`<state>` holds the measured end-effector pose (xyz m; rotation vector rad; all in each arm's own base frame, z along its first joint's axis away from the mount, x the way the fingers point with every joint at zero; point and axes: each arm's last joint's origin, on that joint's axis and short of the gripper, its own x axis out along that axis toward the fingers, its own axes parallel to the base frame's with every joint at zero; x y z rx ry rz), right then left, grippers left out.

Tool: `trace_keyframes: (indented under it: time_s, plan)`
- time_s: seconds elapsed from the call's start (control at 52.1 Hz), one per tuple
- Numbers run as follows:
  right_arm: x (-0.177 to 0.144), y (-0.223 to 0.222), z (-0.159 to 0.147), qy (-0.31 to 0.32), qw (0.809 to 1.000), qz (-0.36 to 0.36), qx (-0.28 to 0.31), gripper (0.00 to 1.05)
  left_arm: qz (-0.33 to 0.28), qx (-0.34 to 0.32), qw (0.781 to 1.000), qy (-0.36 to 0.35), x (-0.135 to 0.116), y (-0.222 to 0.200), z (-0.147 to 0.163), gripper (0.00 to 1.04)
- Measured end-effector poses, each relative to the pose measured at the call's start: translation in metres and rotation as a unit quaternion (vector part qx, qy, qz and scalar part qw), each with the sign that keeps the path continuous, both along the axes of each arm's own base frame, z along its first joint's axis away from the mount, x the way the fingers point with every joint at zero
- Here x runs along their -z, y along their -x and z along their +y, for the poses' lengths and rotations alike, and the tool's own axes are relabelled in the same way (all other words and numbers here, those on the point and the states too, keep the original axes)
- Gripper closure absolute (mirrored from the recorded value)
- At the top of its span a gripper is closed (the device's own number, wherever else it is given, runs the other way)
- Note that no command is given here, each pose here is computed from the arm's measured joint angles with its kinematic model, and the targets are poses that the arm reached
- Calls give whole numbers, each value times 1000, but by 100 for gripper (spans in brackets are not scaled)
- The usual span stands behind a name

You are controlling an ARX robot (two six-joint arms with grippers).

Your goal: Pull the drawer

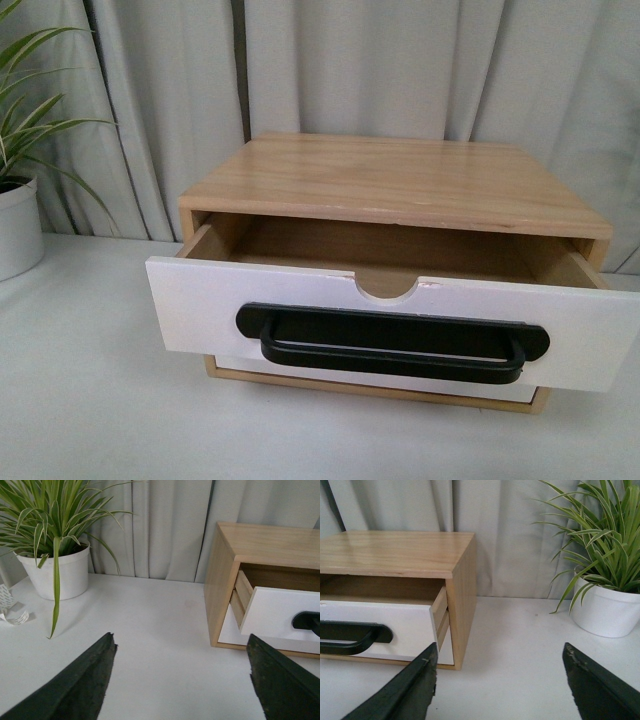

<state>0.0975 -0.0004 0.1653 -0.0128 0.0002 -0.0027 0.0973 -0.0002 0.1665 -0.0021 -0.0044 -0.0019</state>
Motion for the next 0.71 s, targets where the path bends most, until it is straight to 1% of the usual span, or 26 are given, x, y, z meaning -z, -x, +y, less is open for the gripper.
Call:
trace_keyframes:
  time_s: [0.038,0.058,0.096,0.115,0.134,0.173,0.211,0.71]
  plan:
    - [0,0,0,0,1000,0,0,24,0,0,1000,0,0,0,0,18]
    - [0,0,0,0,1000,0,0,18,0,0,1000,0,0,0,0,14]
    - [0,0,0,0,1000,0,0,11,0,0,1000,0,0,0,0,7]
    - [0,0,0,0,1000,0,0,8,0,0,1000,0,0,0,0,5]
    - [0,0,0,-1,1000,0,0,7,0,0,1000,0,0,0,0,4]
    - [0,0,0,-1,1000,0,0,8,0,0,1000,0,0,0,0,7]
    - [0,0,0,-1,1000,0,0,9,0,0,1000,0,0,0,0,6]
    - [0,0,0,-1,1000,0,0,9,0,0,1000,0,0,0,0,6]
